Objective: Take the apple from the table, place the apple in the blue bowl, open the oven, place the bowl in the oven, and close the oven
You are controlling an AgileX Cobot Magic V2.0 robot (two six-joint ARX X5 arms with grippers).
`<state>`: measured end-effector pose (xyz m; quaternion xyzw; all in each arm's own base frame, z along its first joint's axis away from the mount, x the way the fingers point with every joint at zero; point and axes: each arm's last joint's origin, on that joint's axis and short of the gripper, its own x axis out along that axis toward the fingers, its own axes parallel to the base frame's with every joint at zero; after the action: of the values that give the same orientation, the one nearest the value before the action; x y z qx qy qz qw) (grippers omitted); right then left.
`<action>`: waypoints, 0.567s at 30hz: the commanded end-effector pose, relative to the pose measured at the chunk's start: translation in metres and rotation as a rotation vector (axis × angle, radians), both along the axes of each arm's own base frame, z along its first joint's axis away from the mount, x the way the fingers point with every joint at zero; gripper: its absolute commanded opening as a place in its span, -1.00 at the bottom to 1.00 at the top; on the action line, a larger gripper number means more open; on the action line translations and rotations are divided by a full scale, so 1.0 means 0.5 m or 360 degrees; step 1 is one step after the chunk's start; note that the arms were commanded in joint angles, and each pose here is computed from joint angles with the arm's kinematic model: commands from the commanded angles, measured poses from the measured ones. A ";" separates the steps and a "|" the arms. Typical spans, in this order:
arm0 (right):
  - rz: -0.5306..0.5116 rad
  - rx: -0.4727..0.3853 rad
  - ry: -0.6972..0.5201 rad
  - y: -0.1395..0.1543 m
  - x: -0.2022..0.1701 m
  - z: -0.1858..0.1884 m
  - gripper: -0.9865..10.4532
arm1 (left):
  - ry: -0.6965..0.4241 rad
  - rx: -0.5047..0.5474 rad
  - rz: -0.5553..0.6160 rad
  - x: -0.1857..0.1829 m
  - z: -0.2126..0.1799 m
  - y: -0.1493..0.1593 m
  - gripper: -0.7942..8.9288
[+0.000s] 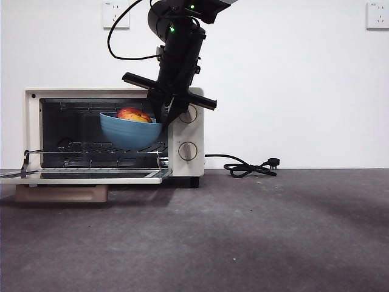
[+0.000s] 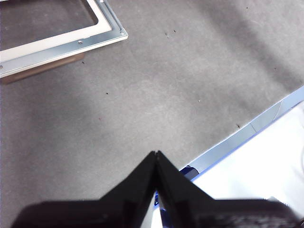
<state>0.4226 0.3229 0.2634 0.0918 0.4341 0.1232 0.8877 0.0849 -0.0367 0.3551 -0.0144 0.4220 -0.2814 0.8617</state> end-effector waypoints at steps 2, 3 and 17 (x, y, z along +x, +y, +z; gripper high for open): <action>-0.0025 0.0010 -0.0013 0.006 0.006 -0.013 -0.85 | 0.0010 0.0005 -0.0012 0.002 -0.005 -0.001 -0.85; -0.0025 0.0014 -0.0018 0.007 0.007 -0.012 -0.85 | 0.0010 0.0006 -0.0012 0.002 -0.005 -0.001 -0.85; -0.0036 0.0032 -0.0034 0.008 0.008 -0.010 -0.63 | 0.0012 0.0007 -0.0012 0.002 -0.005 -0.001 -0.85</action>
<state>0.4241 0.3241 0.2651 0.0990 0.4223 0.1238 0.8925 0.0855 -0.0369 0.3548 -0.0143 0.4234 -0.2810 0.8611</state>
